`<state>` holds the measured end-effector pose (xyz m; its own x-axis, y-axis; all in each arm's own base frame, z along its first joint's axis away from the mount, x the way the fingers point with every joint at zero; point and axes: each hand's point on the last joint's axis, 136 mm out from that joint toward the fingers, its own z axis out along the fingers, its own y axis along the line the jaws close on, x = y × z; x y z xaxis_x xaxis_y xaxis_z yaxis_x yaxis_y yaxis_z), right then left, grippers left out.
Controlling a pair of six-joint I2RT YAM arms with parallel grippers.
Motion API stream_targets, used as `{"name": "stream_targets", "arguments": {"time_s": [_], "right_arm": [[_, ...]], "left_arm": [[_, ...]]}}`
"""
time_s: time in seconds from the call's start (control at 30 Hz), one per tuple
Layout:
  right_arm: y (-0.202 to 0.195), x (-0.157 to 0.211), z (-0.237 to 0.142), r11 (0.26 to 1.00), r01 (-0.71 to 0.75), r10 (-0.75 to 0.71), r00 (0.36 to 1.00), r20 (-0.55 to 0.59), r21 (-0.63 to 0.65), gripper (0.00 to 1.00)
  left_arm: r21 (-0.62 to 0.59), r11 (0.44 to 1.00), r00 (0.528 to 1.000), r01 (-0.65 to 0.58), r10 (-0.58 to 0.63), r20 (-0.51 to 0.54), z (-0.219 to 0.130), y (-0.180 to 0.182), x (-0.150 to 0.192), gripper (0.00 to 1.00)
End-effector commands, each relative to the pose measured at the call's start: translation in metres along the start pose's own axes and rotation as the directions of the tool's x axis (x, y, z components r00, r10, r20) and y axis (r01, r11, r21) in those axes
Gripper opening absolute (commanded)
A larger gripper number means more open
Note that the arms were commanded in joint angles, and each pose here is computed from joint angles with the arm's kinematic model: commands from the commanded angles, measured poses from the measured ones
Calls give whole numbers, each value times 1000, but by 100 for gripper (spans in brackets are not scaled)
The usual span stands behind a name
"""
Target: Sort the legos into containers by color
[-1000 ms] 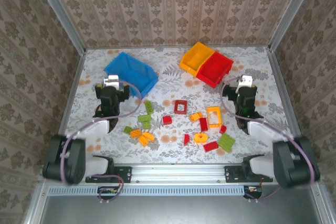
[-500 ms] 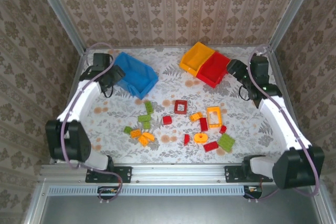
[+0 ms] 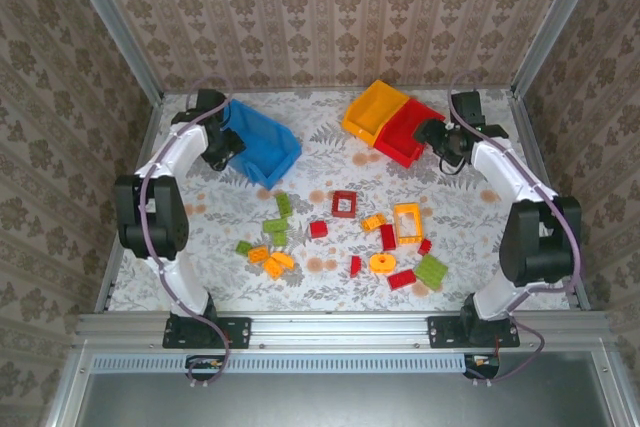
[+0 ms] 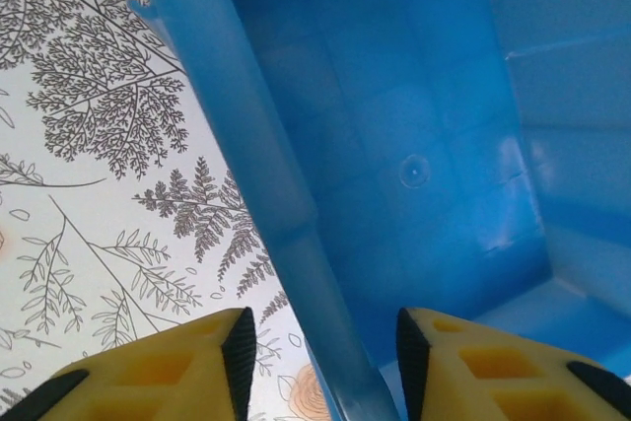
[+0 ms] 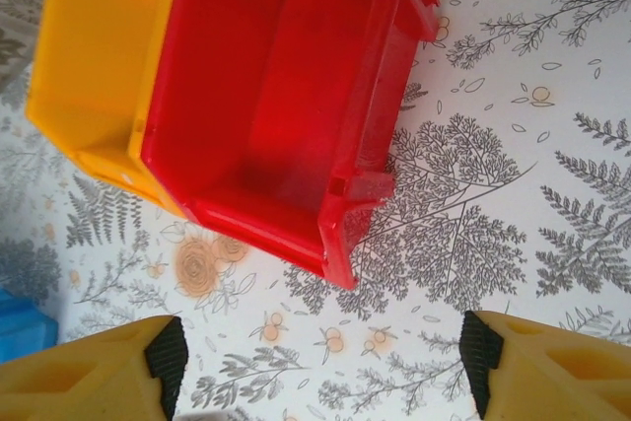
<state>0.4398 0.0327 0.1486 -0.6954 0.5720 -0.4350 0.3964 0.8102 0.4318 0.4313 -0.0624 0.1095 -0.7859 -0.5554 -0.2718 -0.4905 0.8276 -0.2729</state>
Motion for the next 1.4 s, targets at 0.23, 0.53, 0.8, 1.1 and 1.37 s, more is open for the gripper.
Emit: {"name": "stream_targets", "arguments": {"time_s": [0.23,0.53,0.8,1.1,1.37], "right_arm": [[-8,-15,49,996,25,-19,998,-66,89,66],[-21,-15,98,980,84,-53,984,-170,182,45],[-13,-9,87,926,323,-283,937,-205,195,10],[21,27,75,848,527,-504,834,-227,52,5],[32,39,79,809,586,-577,782,-237,-36,4]], "left_arm": [[-50,984,984,-170,168,-53,1,0,13,21],[-18,949,948,-314,312,-55,3,-26,14,11],[3,890,889,-455,455,-53,10,-58,20,2],[28,800,798,-599,600,-57,21,-85,20,0],[-39,765,766,-642,638,-79,27,-84,8,0]]}}
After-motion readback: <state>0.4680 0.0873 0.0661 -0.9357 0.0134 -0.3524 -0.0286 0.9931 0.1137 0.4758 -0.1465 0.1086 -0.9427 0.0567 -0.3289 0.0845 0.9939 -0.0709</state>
